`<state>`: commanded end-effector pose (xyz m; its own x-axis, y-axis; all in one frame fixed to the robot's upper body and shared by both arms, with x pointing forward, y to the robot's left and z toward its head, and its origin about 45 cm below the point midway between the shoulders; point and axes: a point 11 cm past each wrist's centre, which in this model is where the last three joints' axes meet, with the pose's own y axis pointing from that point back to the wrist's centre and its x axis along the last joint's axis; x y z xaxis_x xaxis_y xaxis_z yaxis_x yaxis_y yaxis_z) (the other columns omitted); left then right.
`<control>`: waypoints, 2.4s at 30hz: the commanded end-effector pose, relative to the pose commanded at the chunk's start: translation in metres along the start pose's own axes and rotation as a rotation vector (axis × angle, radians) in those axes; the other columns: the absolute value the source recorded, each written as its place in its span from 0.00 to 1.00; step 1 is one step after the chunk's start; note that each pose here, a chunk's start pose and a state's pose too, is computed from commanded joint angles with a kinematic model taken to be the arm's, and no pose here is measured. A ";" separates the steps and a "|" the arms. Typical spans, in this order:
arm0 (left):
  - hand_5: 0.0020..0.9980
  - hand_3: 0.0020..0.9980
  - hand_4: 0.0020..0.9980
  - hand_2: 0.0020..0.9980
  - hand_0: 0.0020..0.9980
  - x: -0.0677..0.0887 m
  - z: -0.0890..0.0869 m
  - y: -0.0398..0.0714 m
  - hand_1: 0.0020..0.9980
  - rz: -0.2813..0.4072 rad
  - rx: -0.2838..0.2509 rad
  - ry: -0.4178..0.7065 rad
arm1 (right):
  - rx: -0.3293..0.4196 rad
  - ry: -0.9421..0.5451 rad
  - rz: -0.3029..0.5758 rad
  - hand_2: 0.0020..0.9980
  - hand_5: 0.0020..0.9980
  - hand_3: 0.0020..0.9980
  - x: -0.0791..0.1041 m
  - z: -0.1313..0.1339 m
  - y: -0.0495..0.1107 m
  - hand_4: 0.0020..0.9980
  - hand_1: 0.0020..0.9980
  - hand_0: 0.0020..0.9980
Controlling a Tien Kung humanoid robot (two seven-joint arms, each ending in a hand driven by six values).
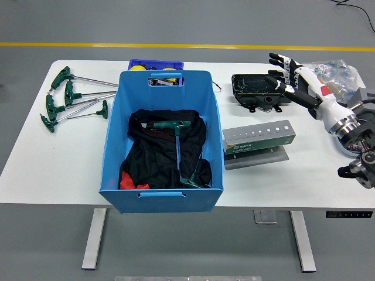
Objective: Lift tool from toolbox,place it in box,lift tool from toolbox,place it in box
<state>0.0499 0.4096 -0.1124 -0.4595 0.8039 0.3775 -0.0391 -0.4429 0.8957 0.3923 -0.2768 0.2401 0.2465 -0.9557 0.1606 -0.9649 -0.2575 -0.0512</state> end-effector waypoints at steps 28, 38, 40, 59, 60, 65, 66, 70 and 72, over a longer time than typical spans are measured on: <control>0.62 0.77 0.72 0.80 0.74 -0.009 0.014 0.002 0.72 -0.021 -0.023 0.006 | -0.036 -0.372 0.338 0.90 0.87 0.92 0.061 0.049 0.069 1.00 0.87 0.92; 0.62 0.77 0.72 0.80 0.74 -0.011 0.019 0.002 0.72 -0.030 -0.032 -0.006 | -0.051 -0.369 0.313 0.88 0.90 0.90 0.059 0.051 0.069 1.00 0.86 0.90; 0.62 0.77 0.72 0.80 0.74 -0.011 0.019 0.002 0.72 -0.031 -0.032 -0.004 | -0.054 -0.368 0.318 0.88 0.90 0.90 0.061 0.051 0.070 1.00 0.86 0.90; 0.62 0.76 0.72 0.80 0.74 -0.009 0.018 0.002 0.72 -0.031 -0.033 -0.004 | -0.090 -0.352 0.302 0.87 0.92 0.89 0.063 0.048 0.067 1.00 0.85 0.89; 0.62 0.76 0.72 0.80 0.74 -0.009 0.018 0.002 0.72 -0.031 -0.033 -0.005 | -0.090 -0.351 0.302 0.87 0.92 0.89 0.063 0.047 0.067 1.00 0.85 0.89; 0.62 0.76 0.72 0.80 0.74 -0.010 0.017 0.002 0.72 -0.033 -0.030 -0.004 | -0.085 -0.348 0.304 0.87 0.93 0.89 0.065 0.042 0.066 1.00 0.85 0.89; 0.62 0.76 0.72 0.80 0.74 -0.010 0.017 0.002 0.72 -0.033 -0.030 -0.004 | -0.081 -0.347 0.302 0.87 0.93 0.89 0.065 0.040 0.066 1.00 0.85 0.89; 0.62 0.76 0.72 0.80 0.74 -0.011 0.017 0.002 0.72 -0.035 -0.031 -0.002 | -0.075 -0.347 0.295 0.87 0.93 0.89 0.063 0.036 0.065 1.00 0.85 0.89; 0.62 0.76 0.72 0.80 0.74 -0.011 0.017 0.002 0.72 -0.035 -0.031 -0.001 | -0.078 -0.345 0.295 0.87 0.93 0.89 0.063 0.035 0.065 1.00 0.85 0.89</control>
<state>0.0698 0.4066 -0.1108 -0.4570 0.8193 0.3463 -0.0824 -0.4266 0.9007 0.3487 -0.3589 0.2120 -0.0369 -0.9815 -0.1876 -0.9990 0.0318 0.0305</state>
